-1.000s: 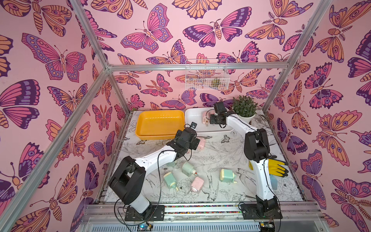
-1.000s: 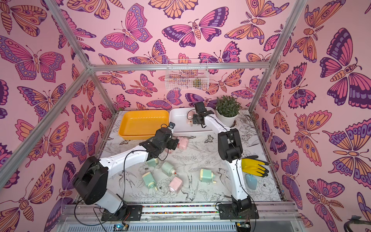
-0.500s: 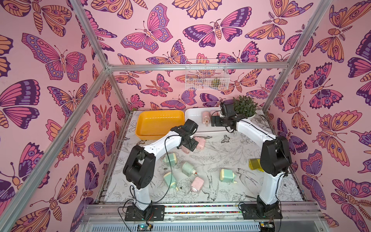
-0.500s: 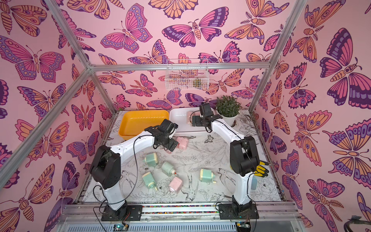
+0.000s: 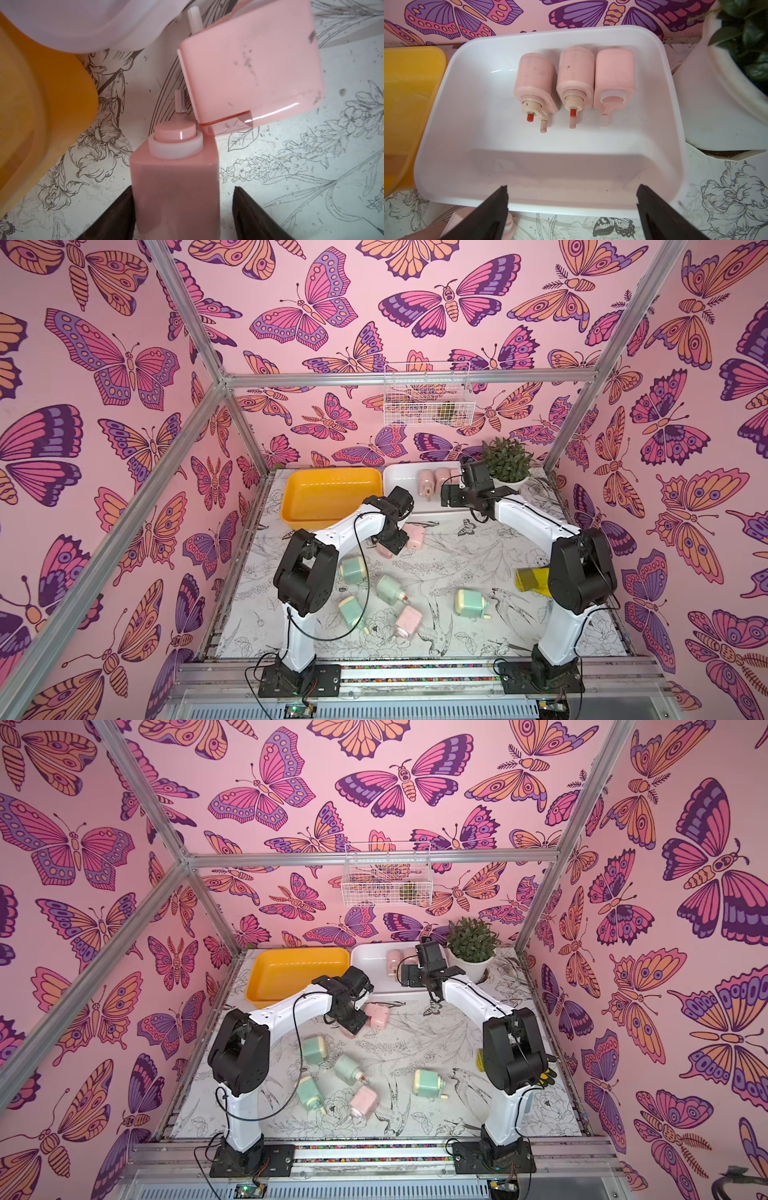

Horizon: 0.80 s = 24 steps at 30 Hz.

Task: Place the pencil sharpeners by color into the storage box
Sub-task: Adjust the pencil sharpener at the center of the board.

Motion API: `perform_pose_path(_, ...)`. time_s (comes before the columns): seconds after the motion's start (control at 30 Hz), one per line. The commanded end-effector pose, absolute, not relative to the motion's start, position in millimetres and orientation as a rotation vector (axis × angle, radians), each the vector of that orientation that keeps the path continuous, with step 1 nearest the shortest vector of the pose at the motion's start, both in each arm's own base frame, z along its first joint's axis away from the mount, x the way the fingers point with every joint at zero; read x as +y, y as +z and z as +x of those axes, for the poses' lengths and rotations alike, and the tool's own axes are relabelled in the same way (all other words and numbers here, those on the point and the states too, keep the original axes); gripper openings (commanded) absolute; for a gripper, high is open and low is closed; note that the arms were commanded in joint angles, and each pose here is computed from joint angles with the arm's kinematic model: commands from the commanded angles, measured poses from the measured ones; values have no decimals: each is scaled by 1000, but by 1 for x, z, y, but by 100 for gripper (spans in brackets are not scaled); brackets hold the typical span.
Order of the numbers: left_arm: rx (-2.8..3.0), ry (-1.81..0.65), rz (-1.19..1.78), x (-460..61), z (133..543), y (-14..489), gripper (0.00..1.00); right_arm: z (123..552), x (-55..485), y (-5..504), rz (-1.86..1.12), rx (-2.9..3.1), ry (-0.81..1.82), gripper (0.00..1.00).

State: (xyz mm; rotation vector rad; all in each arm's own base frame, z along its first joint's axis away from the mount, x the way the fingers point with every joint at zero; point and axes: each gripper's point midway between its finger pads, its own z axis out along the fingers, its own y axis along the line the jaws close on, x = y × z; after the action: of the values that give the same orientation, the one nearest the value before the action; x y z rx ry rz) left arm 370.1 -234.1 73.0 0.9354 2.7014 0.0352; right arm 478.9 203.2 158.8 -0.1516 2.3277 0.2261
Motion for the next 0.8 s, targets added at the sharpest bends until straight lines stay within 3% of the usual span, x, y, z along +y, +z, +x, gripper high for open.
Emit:
perform_pose_path(0.0, 2738, 70, 962, -224, 365, 67, 80, 478, 204, 184, -152, 2261, 237, 99)
perform_pose_path(0.2, 2707, 29, 971, -225, 362, 70, 79, 476, 205, 182, -153, 2263, 252, 100)
perform_pose_path(0.27, 2716, 38, 977, -225, 364, 63, 75, 475, 207, 183, -157, 2262, 267, 100)
perform_pose_path(0.4, 2702, 33, 1028, -230, 367, 56, 54, 473, 209, 184, -170, 2261, 281, 100)
perform_pose_path(0.47, 2673, 65, 1067, -226, 368, 58, 49, 472, 210, 185, -190, 2260, 285, 100)
perform_pose_path(0.77, 2415, -15, 1505, -238, 354, 56, 56, 453, 223, 167, -378, 2312, 339, 99)
